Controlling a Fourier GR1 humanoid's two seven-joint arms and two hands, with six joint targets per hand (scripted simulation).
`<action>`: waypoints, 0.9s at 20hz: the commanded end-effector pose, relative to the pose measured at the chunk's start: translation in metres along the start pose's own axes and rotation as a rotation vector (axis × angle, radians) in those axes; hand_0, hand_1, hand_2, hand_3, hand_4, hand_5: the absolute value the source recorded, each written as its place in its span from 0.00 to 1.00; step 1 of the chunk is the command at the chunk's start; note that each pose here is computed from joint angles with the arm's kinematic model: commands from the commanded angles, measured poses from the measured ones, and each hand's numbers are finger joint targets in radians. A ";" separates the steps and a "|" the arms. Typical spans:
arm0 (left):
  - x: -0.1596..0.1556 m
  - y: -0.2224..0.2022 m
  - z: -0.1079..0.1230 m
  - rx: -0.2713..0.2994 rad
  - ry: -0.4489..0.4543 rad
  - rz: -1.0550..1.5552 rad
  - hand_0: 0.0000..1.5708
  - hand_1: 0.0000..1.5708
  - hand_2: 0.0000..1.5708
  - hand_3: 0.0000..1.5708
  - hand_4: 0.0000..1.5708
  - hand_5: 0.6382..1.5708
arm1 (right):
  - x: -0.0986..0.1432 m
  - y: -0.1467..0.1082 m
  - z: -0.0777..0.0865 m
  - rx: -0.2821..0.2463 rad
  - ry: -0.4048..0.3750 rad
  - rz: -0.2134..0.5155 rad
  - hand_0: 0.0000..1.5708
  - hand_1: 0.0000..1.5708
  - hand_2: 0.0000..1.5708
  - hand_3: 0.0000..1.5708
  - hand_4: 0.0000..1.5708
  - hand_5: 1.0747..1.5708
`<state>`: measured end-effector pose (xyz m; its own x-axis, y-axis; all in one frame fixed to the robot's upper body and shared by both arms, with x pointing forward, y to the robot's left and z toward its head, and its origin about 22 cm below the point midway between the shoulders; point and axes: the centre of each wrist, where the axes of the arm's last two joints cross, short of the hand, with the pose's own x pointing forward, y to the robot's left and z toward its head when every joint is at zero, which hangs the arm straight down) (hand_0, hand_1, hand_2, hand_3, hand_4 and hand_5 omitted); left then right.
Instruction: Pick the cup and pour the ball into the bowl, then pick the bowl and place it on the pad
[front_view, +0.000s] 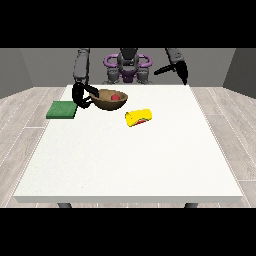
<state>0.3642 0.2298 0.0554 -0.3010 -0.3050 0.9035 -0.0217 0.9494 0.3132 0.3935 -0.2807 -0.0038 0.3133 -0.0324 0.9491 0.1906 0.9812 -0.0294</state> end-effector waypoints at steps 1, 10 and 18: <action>-0.010 0.021 0.007 0.025 0.001 0.001 0.00 0.00 0.00 0.00 0.00 1.00 | 0.025 -0.025 -0.003 -0.008 0.002 -0.023 1.00 1.00 1.00 1.00 0.67 0.96; -0.002 0.004 0.009 0.057 -0.070 -0.019 0.00 0.00 0.00 0.00 0.00 1.00 | 0.045 -0.121 0.009 -0.028 -0.072 -0.124 1.00 1.00 1.00 1.00 0.68 0.98; -0.006 -0.008 0.011 0.103 -0.171 -0.049 0.00 0.00 0.00 0.00 0.00 0.99 | 0.065 -0.176 0.023 -0.010 -0.169 -0.184 1.00 1.00 1.00 1.00 0.67 0.98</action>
<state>0.3572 0.2331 0.0409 -0.4005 -0.3332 0.8536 -0.1265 0.9427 0.3086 0.3707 -0.4171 0.0543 0.1852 -0.1341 0.9735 0.2159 0.9720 0.0928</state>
